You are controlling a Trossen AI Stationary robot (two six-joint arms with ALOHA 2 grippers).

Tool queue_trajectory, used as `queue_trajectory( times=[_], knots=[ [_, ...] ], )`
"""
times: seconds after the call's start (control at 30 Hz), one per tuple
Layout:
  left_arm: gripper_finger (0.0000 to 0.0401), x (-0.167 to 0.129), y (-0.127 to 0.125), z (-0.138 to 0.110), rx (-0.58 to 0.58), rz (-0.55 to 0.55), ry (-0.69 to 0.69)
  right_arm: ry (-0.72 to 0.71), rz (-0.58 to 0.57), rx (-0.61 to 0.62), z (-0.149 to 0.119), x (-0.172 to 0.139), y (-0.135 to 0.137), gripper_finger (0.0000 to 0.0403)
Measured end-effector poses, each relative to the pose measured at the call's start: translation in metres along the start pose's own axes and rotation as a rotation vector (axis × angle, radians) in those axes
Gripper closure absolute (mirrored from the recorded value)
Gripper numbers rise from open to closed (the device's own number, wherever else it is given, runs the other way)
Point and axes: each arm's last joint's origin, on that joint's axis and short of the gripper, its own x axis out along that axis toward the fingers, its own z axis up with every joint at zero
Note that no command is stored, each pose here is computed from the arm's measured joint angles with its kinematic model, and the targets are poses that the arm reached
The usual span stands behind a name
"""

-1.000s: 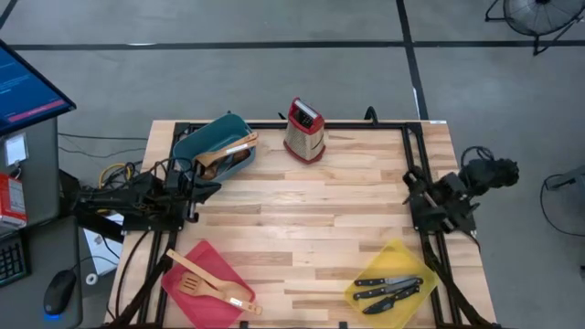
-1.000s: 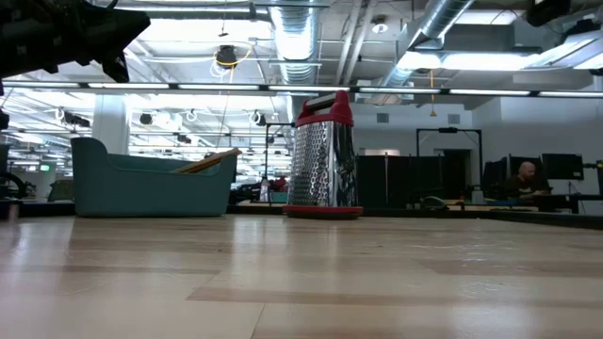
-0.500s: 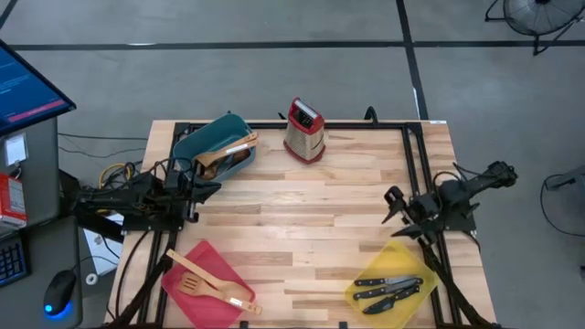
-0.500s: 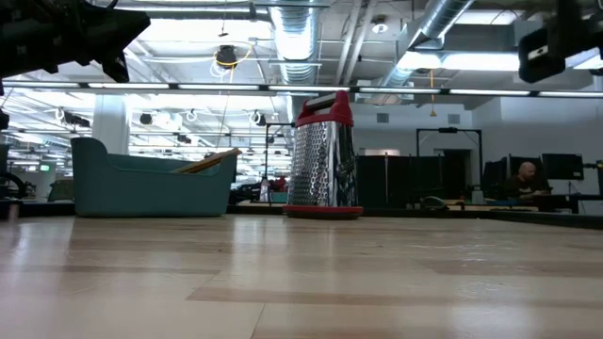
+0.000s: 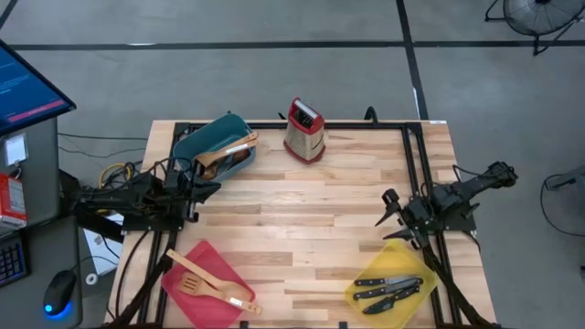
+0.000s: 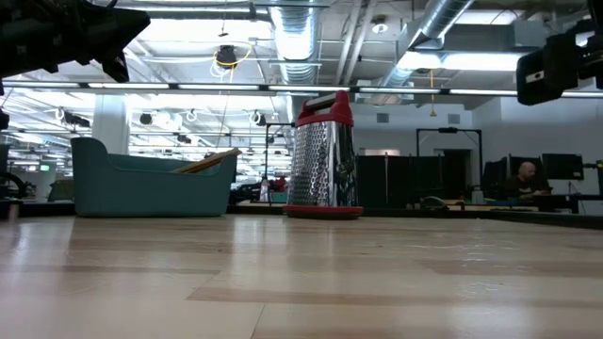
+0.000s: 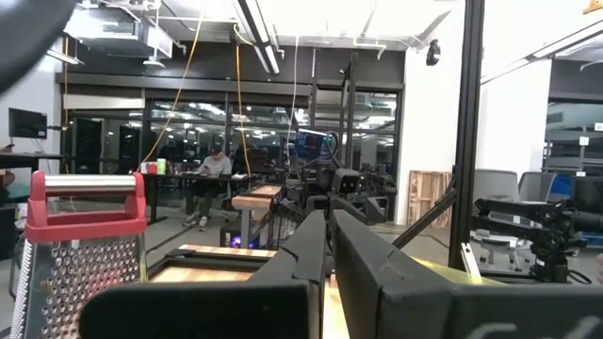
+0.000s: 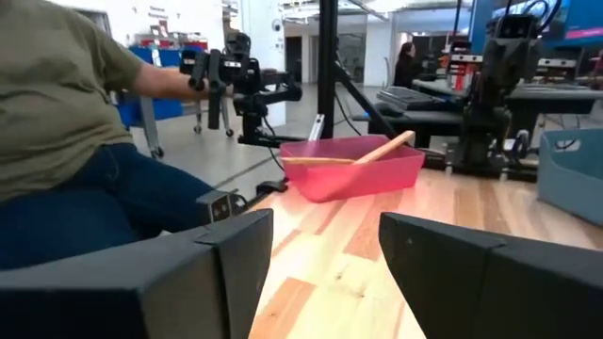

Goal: Pick & Place Kitchen Items
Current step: Return to Home Position

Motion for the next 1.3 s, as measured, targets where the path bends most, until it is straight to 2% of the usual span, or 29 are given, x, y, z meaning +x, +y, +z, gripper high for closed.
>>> queue_trajectory(
  times=[0.13,0.4,1.3],
  knots=[
    [0.0393,0.0000,0.0000,0.0000,0.000,0.000,0.000,0.003,-0.014,-0.051,-0.0002,0.0000,-0.0005,0.0195],
    [0.0393,0.0000,0.0000,0.0000,0.000,0.000,0.000,0.005,-0.044,-0.070,-0.0003,0.0000,-0.0034,0.0194],
    [0.0393,0.0002,0.0000,-0.0002,0.000,0.000,0.002,0.009,-0.056,-0.061,-0.0008,0.0000,-0.0044,0.0193]
  ],
)
